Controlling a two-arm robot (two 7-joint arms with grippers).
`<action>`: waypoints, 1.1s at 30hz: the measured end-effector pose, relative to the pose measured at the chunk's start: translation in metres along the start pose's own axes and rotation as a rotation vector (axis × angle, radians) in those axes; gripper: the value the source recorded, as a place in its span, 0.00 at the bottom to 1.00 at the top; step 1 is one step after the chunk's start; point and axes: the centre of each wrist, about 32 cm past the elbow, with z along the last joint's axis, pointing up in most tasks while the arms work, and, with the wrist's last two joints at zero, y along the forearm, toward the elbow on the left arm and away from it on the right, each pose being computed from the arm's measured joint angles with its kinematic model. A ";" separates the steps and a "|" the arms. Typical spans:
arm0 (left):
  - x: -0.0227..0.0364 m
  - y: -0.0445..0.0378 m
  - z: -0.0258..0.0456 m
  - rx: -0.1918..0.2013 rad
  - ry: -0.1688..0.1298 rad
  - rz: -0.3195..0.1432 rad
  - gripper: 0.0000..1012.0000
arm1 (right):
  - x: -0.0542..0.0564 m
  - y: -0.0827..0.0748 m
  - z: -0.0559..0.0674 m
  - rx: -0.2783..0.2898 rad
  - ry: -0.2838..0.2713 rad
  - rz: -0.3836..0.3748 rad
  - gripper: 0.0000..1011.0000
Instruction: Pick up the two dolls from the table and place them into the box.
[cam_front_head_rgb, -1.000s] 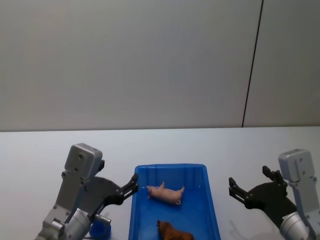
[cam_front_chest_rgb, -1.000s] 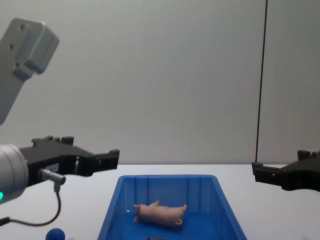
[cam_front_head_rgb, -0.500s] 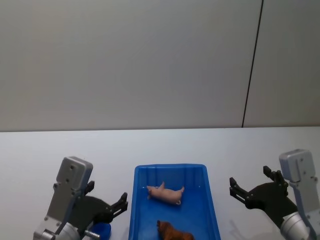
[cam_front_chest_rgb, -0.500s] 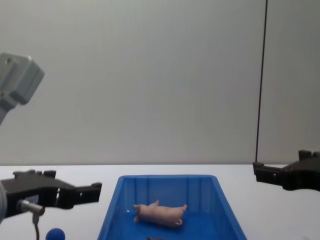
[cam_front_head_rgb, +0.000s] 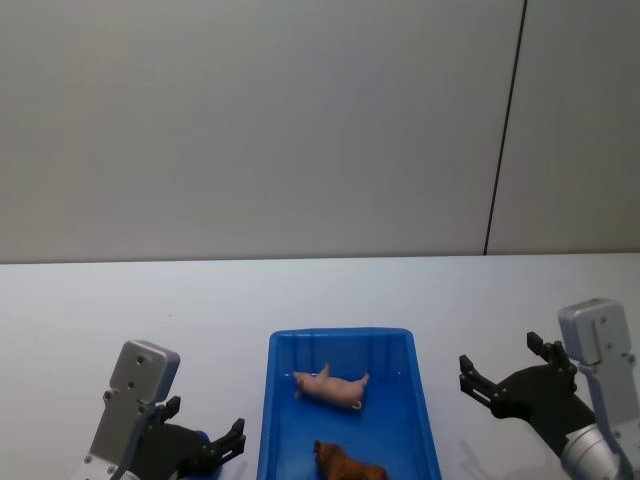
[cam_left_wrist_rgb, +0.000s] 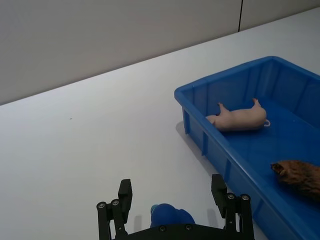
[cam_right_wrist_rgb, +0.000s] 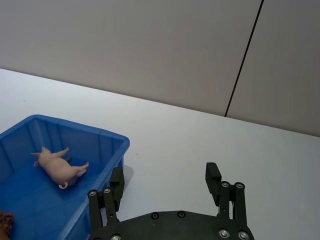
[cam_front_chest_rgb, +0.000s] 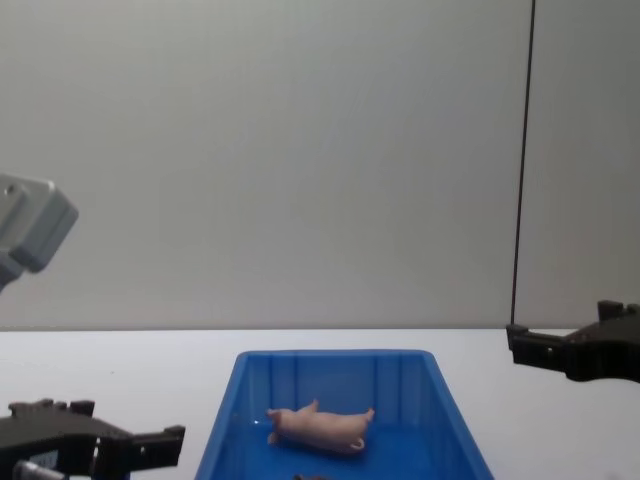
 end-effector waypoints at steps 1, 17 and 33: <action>0.0002 -0.0003 -0.0009 0.003 0.001 -0.002 0.99 | 0.000 0.000 0.000 0.000 0.000 0.000 0.99; 0.0064 -0.0075 -0.0159 0.057 0.016 -0.011 0.59 | 0.000 0.000 0.000 0.000 0.000 0.000 0.99; 0.0065 -0.0095 -0.0227 -0.010 0.033 0.011 0.25 | 0.000 0.000 0.000 0.000 0.000 0.000 0.99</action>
